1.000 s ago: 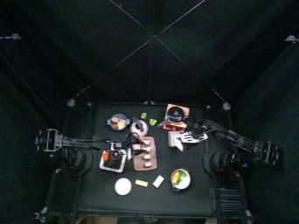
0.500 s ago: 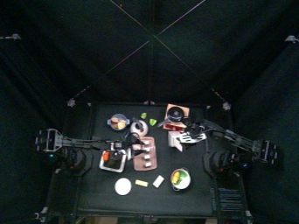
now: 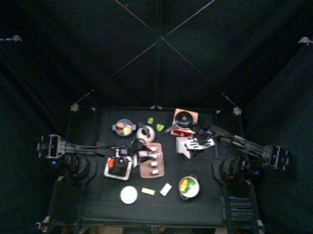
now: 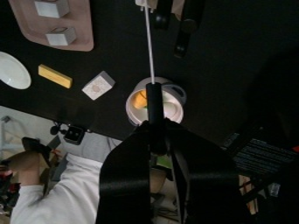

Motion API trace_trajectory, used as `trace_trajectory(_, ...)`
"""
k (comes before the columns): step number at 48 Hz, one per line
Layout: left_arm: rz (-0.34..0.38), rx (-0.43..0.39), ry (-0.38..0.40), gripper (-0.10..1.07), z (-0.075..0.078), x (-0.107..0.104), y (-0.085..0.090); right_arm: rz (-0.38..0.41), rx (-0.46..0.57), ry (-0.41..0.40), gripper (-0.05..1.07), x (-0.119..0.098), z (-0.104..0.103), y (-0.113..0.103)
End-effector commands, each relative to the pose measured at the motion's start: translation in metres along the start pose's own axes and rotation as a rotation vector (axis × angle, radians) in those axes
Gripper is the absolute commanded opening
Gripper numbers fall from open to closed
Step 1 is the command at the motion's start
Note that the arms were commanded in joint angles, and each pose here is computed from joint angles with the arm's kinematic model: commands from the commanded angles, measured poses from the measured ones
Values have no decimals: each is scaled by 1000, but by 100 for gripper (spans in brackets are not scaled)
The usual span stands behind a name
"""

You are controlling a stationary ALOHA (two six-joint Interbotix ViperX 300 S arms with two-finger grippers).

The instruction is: Place cleaver in holder

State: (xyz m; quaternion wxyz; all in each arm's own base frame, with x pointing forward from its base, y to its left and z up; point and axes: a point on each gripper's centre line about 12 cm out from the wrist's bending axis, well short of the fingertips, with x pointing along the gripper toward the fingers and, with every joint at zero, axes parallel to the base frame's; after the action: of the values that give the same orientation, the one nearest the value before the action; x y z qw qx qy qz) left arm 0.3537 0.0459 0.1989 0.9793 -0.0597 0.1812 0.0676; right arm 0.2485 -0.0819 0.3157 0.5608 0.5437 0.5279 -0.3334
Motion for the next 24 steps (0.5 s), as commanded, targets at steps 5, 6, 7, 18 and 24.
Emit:
trace_trajectory(5, 1, 1, -22, 84, 7, -1, 0, 10, 8, -3, 31, -3, 2, 1)
trace_trajectory(6, 1, 1, -22, 84, 7, -1, 0, 9, 9, -2, 31, -3, 2, 1)
trace_trajectory(7, 1, 1, -22, 84, 7, -1, 0, 8, 11, 0, 31, -2, 3, 1)
trace_trajectory(18, 1, 1, -19, 84, 6, -1, 0, -7, 18, 12, 31, 3, 7, 4)
trace_trajectory(24, 2, -1, -16, 84, 6, -2, 0, -5, 18, 12, 32, 2, 8, 6)
